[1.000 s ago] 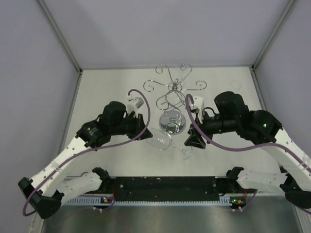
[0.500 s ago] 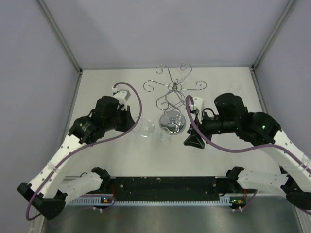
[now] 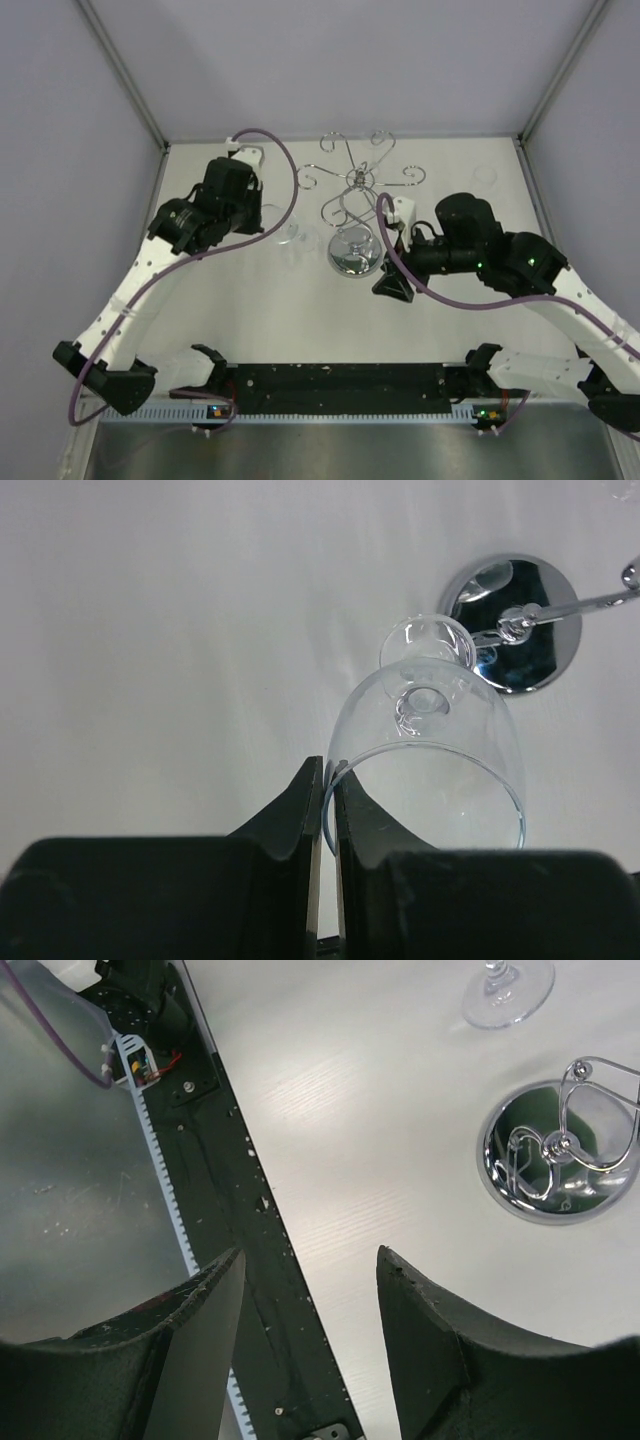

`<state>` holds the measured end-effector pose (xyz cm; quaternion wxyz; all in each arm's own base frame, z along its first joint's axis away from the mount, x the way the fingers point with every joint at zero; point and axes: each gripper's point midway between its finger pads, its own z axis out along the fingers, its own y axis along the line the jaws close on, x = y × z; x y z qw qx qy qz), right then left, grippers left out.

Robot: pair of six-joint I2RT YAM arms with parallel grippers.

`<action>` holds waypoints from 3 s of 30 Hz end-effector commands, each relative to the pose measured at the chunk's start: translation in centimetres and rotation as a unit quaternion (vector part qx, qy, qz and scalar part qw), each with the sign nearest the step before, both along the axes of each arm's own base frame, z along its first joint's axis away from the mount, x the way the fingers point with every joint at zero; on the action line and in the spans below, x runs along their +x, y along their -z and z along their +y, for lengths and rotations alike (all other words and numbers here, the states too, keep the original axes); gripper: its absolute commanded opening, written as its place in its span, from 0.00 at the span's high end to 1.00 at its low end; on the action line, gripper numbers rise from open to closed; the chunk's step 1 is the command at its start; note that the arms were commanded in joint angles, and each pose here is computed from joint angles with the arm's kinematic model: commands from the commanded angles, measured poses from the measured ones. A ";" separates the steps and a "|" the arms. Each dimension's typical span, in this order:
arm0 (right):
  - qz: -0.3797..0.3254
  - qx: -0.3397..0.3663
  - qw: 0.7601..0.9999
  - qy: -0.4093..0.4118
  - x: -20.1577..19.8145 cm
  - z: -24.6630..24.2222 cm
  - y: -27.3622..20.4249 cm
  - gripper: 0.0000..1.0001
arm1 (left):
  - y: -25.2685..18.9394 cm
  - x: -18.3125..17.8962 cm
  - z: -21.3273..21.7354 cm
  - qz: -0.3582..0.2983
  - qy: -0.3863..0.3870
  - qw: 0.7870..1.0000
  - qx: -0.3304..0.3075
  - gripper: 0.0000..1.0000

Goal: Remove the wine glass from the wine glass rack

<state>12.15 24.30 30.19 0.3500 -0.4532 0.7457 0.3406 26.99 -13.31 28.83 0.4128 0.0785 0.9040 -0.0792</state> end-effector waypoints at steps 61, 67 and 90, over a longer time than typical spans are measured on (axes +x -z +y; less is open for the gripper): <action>0.014 0.019 1.000 0.017 -0.4 -0.1 1.4 0.44 | 6.2 16.0 0.5 0.105 -0.039 0.980 0.163 1.00; 0.012 0.019 1.000 0.019 -0.5 -0.2 1.5 0.44 | 7.3 15.8 0.6 0.118 -0.039 0.977 0.173 1.00; 0.012 0.019 1.000 0.019 -0.4 -0.2 1.4 0.41 | 9.3 15.1 0.3 0.142 -0.037 0.971 0.188 0.82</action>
